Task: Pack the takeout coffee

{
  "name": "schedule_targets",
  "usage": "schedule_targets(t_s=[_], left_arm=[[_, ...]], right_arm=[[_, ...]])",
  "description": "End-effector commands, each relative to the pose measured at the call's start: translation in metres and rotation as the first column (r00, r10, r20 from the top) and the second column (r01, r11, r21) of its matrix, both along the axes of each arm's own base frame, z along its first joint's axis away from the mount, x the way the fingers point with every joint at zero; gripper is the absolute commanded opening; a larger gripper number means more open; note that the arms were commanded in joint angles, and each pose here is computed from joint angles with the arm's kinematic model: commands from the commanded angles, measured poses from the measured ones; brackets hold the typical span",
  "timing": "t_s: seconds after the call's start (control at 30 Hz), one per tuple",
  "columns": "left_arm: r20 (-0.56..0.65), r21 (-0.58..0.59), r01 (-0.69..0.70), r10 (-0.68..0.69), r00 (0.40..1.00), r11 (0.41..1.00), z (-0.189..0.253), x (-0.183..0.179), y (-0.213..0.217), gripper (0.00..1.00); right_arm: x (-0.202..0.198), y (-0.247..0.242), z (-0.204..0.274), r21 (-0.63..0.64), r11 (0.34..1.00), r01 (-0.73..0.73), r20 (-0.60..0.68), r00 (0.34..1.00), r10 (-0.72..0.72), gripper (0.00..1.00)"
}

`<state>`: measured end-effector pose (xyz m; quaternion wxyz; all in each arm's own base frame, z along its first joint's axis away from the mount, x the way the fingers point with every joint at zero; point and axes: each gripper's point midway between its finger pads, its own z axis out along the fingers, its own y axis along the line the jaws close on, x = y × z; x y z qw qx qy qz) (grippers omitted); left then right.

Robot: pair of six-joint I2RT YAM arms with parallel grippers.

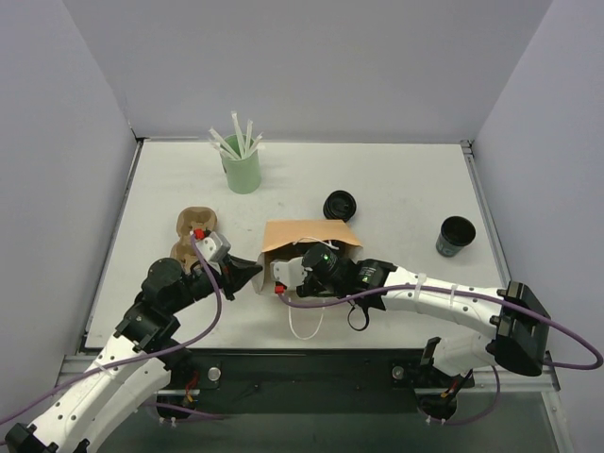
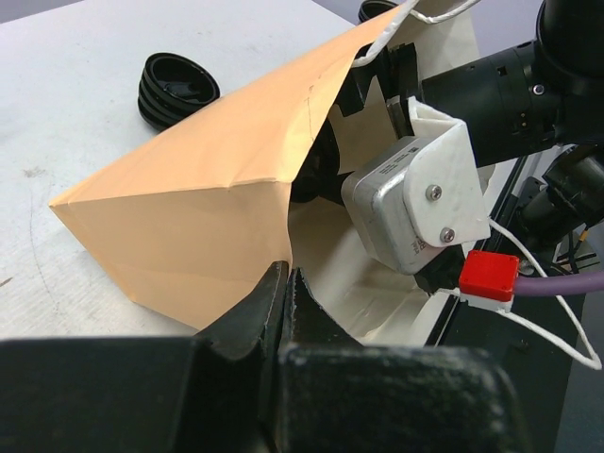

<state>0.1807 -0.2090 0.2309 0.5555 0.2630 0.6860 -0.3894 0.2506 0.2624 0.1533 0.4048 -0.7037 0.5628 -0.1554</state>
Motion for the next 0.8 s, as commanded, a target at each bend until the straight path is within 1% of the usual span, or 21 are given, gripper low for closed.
schedule_targets(t_s=[0.0, 0.27, 0.6, 0.77], left_arm=[[0.046, -0.007, -0.010, 0.010, 0.999, 1.000, 0.015, 0.000, 0.002, 0.00], [0.045, -0.004, 0.001, -0.001, 0.999, 1.000, 0.012, -0.001, 0.001, 0.00], [0.052, 0.000, 0.005, -0.005, 0.999, 1.000, 0.014, -0.002, 0.002, 0.00], [0.054, 0.011, 0.004, -0.004, 0.999, 1.000, 0.014, -0.002, 0.003, 0.00]], right_arm=[[0.005, -0.009, 0.012, -0.040, 0.999, 0.033, 0.050, 0.998, -0.031, 0.45], [0.010, -0.011, 0.006, -0.032, 0.998, 0.062, 0.035, 0.998, -0.061, 0.45], [0.024, -0.011, 0.007, -0.030, 0.992, 0.122, 0.078, 0.990, -0.120, 0.45], [0.027, -0.010, 0.006, -0.017, 0.991, 0.130, 0.076, 0.989, -0.129, 0.45]])
